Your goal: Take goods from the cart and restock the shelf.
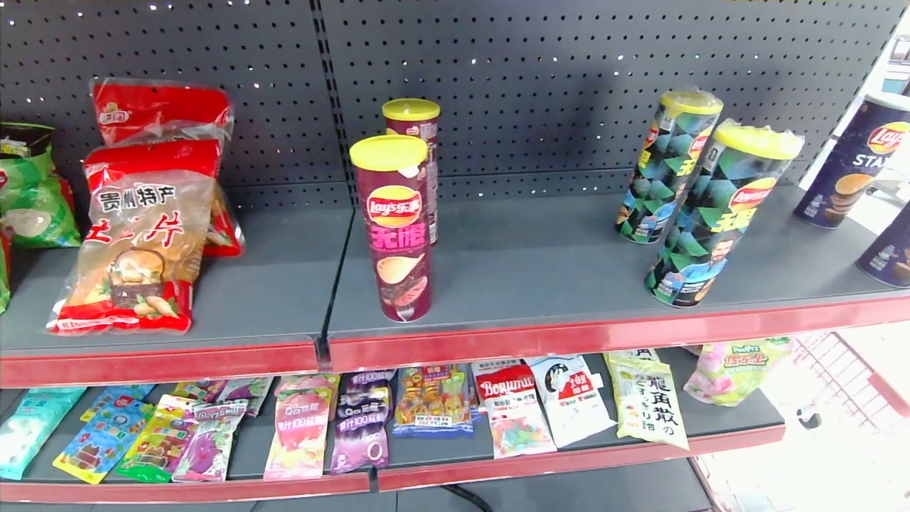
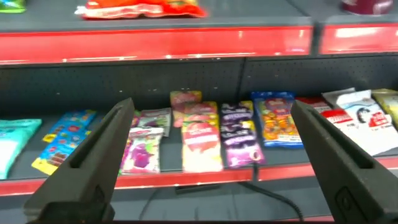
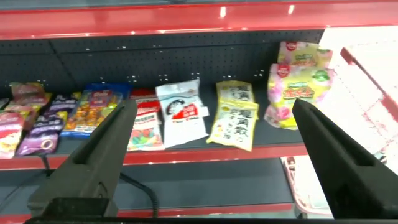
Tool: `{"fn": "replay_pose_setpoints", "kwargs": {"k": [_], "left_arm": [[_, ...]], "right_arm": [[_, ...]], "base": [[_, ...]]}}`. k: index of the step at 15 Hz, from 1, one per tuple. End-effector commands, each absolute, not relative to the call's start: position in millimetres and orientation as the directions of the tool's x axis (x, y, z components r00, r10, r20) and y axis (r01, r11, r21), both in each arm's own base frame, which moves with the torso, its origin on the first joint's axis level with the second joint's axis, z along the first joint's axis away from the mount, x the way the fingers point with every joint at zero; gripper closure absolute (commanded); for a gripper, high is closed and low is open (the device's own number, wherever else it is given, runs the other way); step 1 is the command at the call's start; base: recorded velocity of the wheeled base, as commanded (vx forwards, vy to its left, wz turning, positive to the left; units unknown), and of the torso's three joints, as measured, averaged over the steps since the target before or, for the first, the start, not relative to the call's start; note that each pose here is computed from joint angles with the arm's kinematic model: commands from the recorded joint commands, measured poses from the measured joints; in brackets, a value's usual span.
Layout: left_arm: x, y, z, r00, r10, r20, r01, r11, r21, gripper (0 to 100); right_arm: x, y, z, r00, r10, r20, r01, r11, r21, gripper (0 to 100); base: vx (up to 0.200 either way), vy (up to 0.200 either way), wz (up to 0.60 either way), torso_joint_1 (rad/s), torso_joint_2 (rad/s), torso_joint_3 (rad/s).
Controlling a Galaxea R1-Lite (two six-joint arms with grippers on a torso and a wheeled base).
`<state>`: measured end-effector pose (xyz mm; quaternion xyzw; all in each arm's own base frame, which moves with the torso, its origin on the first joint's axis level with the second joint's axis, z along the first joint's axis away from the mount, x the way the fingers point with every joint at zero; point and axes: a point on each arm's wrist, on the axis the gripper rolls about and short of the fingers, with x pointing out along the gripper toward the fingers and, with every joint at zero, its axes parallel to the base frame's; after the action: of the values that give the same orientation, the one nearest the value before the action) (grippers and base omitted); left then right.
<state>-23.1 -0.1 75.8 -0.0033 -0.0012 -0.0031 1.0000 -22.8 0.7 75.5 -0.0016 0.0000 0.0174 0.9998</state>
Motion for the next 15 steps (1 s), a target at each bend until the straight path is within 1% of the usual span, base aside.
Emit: {"fn": "replay_pose_setpoints", "kwargs": {"k": [1,15], "left_arm": [[-22.9,-0.1,75.7,1.000,-0.006,0.000,0.006,1.000,-0.008,0],[-22.9,-0.1,75.7,1.000,-0.006,0.000,0.006,1.000,-0.008,0]], "right_arm": [[-22.8,0.7,75.5,0.999,0.037,0.000,-0.037,0.999,-0.003,0],[-22.8,0.7,75.5,0.999,0.037,0.000,-0.037,0.999,-0.003,0]], "base": [[0.000,-0.200,0.00,-0.002,0.00,-0.007],[0.000,-0.200,0.00,0.002,0.00,0.003]]}}
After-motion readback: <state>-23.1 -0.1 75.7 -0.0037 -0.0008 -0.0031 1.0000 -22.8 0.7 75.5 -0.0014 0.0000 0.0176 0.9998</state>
